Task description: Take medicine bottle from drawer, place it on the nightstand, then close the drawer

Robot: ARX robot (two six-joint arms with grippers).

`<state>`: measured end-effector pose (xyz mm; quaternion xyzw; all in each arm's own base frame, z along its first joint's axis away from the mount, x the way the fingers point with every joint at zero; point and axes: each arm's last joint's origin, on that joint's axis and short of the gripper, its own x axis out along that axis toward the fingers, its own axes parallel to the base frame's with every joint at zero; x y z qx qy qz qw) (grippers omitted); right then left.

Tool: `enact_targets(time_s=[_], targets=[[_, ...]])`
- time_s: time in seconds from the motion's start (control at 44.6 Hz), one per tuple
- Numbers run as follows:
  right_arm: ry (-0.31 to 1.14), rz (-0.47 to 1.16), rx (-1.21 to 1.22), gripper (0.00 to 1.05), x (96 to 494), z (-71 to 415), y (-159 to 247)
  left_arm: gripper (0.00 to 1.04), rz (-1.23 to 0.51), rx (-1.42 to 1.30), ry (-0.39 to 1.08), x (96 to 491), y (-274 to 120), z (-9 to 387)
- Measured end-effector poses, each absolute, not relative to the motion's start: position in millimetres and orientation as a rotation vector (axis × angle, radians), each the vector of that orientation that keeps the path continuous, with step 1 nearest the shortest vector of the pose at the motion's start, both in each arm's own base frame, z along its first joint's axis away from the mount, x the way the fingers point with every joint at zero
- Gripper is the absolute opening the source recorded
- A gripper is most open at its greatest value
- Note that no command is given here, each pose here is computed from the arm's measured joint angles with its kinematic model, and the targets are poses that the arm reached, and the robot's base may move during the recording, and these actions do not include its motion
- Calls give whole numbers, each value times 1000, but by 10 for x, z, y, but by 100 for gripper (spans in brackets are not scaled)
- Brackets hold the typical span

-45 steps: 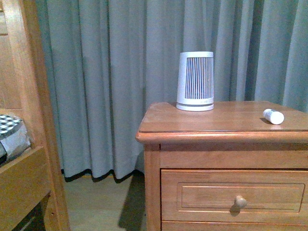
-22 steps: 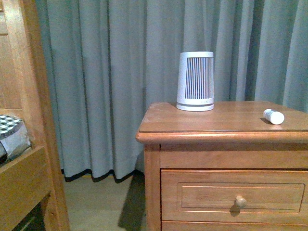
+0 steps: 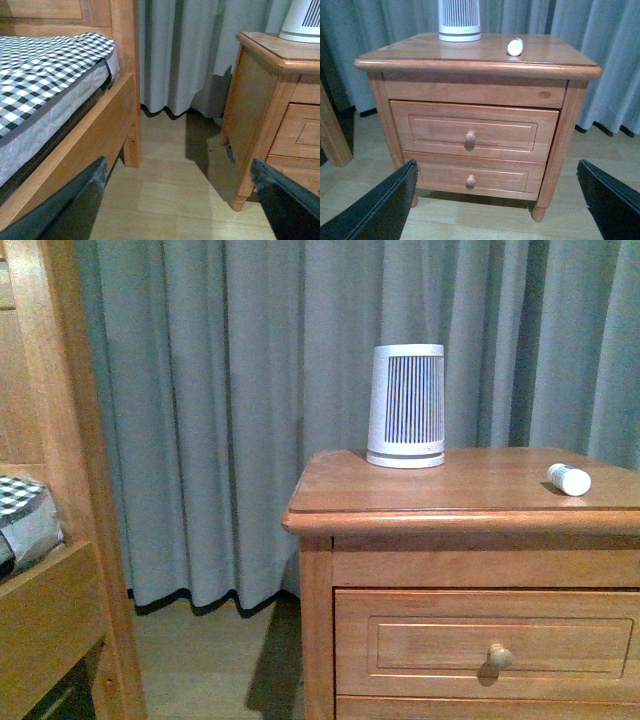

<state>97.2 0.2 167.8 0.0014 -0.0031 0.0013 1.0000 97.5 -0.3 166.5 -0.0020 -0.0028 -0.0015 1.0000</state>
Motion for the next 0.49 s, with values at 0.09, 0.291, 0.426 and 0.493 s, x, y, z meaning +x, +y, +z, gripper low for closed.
enact_targets(time_s=[0.09,0.291,0.426,0.493], targets=[[-6,3,3,98,972,1678,2,98,-3,-4,-6,975,-3,1665],[-6,3,3,98,972,1678,2,98,-3,-4,-6,975,-3,1665],[-6,3,3,98,972,1678,2,98,-3,-4,-5,975,-3,1664],[-6,3,3,98,972,1678,2,98,-3,-4,-5,975,-3,1664]])
